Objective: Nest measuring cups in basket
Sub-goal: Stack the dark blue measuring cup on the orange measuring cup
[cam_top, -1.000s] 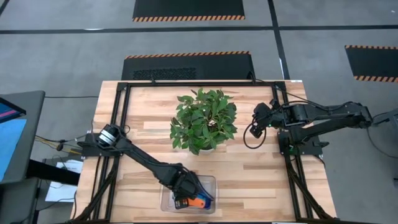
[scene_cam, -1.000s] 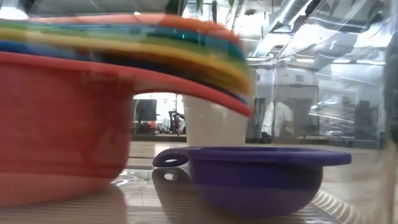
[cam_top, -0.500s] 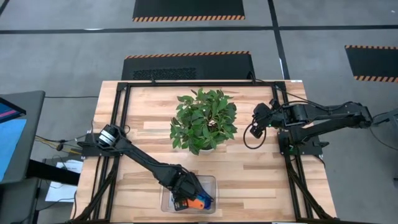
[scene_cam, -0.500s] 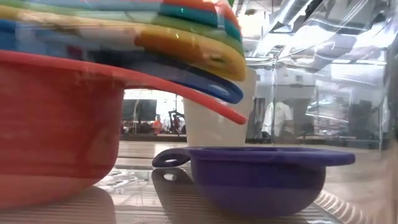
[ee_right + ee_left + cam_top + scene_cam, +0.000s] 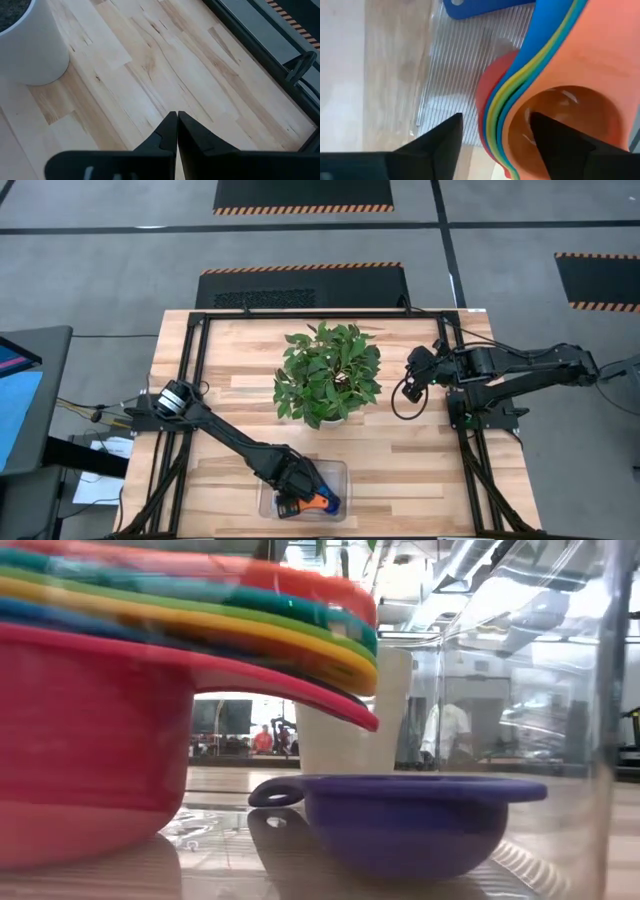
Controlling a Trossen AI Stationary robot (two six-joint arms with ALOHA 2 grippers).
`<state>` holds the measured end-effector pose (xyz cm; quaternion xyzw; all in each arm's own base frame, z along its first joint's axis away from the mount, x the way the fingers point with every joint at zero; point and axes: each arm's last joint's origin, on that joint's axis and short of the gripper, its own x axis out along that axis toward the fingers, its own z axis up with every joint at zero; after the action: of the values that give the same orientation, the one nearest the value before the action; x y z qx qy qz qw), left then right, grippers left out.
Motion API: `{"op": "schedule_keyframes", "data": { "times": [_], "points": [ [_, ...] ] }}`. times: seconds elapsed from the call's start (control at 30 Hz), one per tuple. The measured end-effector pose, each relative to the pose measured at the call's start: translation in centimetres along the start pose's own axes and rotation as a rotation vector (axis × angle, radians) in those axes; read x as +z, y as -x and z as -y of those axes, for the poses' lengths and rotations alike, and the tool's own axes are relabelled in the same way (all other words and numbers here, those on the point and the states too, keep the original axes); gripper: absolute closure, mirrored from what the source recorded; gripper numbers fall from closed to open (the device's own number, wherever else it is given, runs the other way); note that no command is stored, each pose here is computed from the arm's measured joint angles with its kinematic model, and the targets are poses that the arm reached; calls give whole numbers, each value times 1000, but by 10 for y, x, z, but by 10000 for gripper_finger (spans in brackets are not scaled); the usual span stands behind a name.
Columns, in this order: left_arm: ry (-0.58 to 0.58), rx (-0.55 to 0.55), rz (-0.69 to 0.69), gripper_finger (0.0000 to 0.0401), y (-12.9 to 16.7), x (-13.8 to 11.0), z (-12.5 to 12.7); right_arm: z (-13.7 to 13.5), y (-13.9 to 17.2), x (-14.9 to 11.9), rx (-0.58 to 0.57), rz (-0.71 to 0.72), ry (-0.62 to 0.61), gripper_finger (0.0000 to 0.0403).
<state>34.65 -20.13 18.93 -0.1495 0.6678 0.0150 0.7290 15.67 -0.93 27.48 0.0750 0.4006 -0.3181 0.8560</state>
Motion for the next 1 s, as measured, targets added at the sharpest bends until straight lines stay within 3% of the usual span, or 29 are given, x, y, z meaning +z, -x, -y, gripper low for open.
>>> {"op": "schedule_keyframes", "data": {
  "times": [0.13, 0.7, 0.9, 1.0],
  "points": [
    [-12, -2, 1, 152, 0, 0, 0, 0, 0, 0, 0, 0, 1, 370],
    [174, -55, -30, 170, 0, 1, 2, 0, 0, 0, -2, 1, 20, 370],
    [173, -52, -17, 170, 0, 2, 2, 0, 0, 0, -2, 1, 20, 370],
    [112, -52, -13, 170, 0, 0, 4, 0, 0, 0, -2, 1, 20, 370]
  ]
}}
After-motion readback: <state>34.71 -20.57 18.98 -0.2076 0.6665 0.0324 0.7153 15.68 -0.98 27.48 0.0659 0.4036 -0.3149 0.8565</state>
